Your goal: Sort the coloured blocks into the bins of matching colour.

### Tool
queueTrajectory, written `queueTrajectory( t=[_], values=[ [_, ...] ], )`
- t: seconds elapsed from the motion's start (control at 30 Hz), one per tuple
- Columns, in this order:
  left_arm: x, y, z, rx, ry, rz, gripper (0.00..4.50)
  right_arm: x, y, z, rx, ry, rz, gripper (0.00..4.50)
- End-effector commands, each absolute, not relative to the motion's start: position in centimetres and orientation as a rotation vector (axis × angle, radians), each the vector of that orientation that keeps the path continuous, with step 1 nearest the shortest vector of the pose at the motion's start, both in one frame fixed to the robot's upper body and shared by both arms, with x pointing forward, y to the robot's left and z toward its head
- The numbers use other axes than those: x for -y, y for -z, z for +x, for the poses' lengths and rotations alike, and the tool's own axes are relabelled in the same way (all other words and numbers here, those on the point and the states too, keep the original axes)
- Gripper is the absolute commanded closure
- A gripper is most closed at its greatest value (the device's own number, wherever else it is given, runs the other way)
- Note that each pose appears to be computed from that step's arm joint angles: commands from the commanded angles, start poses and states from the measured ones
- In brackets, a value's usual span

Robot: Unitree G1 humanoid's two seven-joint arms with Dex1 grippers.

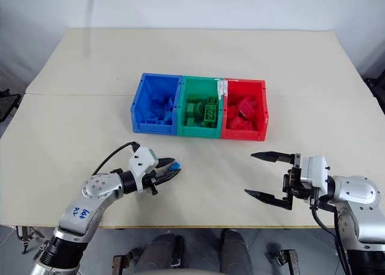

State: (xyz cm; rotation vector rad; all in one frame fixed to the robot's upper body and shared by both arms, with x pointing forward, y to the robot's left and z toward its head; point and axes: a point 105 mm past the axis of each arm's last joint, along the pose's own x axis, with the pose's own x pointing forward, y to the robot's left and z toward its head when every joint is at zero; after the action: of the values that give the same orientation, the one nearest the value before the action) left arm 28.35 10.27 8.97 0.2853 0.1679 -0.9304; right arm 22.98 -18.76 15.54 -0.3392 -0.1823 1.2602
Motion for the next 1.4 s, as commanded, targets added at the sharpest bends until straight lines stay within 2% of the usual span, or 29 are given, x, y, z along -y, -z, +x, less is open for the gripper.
queueTrajectory(
  t=[0.03,0.1,0.2,0.33,0.4,0.67,0.87,0.93,1.1,1.13,1.17,1.27,1.3,1.4],
  values=[
    [-10.3,-10.2,28.4,-0.081,0.920,0.297,3.49,18.4,-16.2,23.1,0.222,-1.264,-0.341,0.00],
    [-10.7,-10.7,28.6,-0.040,0.905,0.287,4.03,18.5,-16.4,23.4,0.234,-1.248,-0.342,0.00],
    [-11.5,-11.7,29.2,0.025,0.859,0.271,4.03,18.4,-17.5,24.0,0.284,-1.206,-0.306,0.00],
    [-12.5,-14.8,30.0,0.163,0.794,0.233,4.03,17.9,-19.2,24.7,0.363,-1.153,-0.252,0.00],
    [-13.4,-16.5,31.3,0.212,0.739,0.231,4.03,18.0,-19.8,25.3,0.401,-1.105,-0.232,0.00],
    [-13.8,-20.4,37.4,0.227,0.691,0.308,4.03,19.5,-19.8,25.8,0.393,-1.010,-0.245,0.00],
    [-11.8,-20.9,40.4,0.203,0.764,0.302,4.03,19.7,-19.6,25.5,0.389,-0.982,-0.253,0.00],
    [-11.3,-21.0,40.7,0.206,0.785,0.304,3.28,19.7,-19.6,25.4,0.391,-0.979,-0.253,0.00],
    [-11.8,-21.6,40.4,0.230,0.790,0.308,1.75,19.6,-19.5,25.2,0.390,-0.969,-0.250,0.00],
    [-12.1,-21.9,40.0,0.254,0.788,0.313,1.54,19.6,-19.4,25.1,0.389,-0.969,-0.250,0.00],
    [-12.5,-22.2,39.4,0.276,0.795,0.314,1.13,19.7,-19.4,25.1,0.388,-0.969,-0.250,0.00],
    [-13.8,-22.2,37.4,0.302,0.814,0.307,0.26,20.1,-19.3,25.1,0.382,-0.966,-0.251,0.00],
    [-14.2,-21.9,36.7,0.295,0.820,0.324,0.03,20.2,-19.3,25.2,0.377,-0.968,-0.254,0.00],
    [-16.4,-20.7,33.6,0.261,0.872,0.368,0.03,20.4,-19.0,25.3,0.355,-0.993,-0.273,0.00]
  ],
)
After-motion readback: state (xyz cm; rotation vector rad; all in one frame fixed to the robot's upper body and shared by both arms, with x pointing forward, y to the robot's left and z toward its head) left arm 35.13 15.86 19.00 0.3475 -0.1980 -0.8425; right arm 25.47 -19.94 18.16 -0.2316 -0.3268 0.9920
